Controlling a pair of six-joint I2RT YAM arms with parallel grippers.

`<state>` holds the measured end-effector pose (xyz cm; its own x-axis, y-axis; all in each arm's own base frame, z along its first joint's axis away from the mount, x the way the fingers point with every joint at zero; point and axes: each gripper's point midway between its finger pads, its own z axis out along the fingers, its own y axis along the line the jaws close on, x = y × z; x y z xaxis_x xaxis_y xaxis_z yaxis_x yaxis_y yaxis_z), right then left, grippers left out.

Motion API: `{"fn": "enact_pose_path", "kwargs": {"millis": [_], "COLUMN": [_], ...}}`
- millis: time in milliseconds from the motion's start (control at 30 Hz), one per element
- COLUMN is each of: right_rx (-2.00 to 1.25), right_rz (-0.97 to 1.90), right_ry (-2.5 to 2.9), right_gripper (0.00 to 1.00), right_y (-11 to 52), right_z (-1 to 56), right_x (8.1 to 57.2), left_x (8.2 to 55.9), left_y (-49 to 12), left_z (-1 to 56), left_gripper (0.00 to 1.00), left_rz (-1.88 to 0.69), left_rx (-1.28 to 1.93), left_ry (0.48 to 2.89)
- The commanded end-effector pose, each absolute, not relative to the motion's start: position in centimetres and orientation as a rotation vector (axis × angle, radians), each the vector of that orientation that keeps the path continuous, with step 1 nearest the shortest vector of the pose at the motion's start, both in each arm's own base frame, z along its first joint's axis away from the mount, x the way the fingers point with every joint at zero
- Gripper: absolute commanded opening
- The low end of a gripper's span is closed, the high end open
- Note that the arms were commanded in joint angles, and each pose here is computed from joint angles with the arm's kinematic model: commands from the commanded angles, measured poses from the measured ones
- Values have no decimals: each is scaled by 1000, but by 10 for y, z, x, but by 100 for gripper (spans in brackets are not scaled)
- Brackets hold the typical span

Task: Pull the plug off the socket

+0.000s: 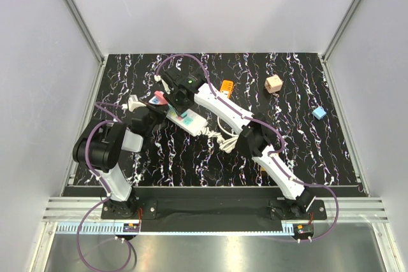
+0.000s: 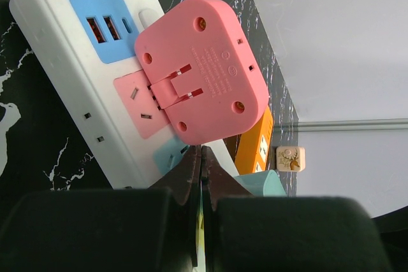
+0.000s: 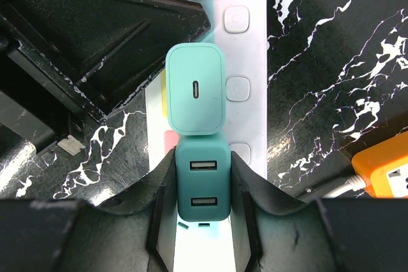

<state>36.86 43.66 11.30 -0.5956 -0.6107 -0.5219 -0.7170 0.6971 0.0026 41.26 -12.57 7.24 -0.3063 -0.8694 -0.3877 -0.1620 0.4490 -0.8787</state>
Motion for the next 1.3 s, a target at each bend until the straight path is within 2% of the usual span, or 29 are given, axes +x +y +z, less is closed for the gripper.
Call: {"fn": "enact_pose_path", "kwargs": {"millis": [0, 800, 1267], "right_rx": [-861, -785, -726], "right_rz": [505, 542, 562], "right_ry": [2097, 1971, 1953], "right_gripper": [0, 0, 0], "right_y": [473, 468, 468], "right_z": [229, 289, 298], "right_x": [391, 395, 403], "left_x": [378, 379, 381], "left_y": [-122, -125, -128], "left_z": [6, 4, 5], "left_gripper": [0, 0, 0], "left_rz": [-770, -756, -751], "left_rx": [-926, -910, -897], "left_ry": [2009, 2027, 2034]}}
